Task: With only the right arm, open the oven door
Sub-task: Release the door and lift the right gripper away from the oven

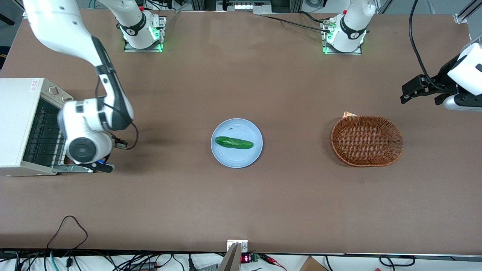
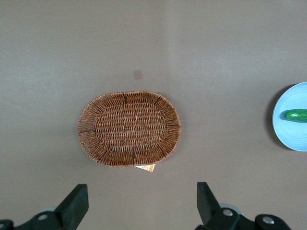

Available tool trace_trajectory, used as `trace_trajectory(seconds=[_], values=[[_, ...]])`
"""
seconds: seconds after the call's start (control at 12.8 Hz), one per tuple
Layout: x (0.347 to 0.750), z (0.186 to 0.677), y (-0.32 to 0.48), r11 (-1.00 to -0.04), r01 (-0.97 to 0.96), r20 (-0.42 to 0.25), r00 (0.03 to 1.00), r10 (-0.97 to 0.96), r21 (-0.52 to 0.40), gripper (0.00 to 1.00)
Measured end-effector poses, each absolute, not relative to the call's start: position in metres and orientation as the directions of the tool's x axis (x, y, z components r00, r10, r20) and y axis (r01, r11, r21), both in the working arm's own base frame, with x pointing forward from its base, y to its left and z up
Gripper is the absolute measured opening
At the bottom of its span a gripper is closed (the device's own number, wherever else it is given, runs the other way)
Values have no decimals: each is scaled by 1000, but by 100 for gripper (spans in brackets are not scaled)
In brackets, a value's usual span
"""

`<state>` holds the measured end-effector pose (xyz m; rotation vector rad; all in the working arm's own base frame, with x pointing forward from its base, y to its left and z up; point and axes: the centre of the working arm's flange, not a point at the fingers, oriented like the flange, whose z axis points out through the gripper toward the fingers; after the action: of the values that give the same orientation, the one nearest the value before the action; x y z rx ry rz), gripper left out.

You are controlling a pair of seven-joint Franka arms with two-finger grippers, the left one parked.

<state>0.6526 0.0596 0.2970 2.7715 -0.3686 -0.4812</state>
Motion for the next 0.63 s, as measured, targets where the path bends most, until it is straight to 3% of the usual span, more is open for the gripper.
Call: trace_trajectory(seconds=[0.23,0.31,0.47,0.63], values=[[652,362,32,-956,-207,-314,911,-266,209,93],[647,382,22,-961,-210,-322,911,-260,179,100],[636,426,6,-969,-216,-324,914,-244,119,100],[623,475,-2,-977,-201,-286,934,-213,70,100]])
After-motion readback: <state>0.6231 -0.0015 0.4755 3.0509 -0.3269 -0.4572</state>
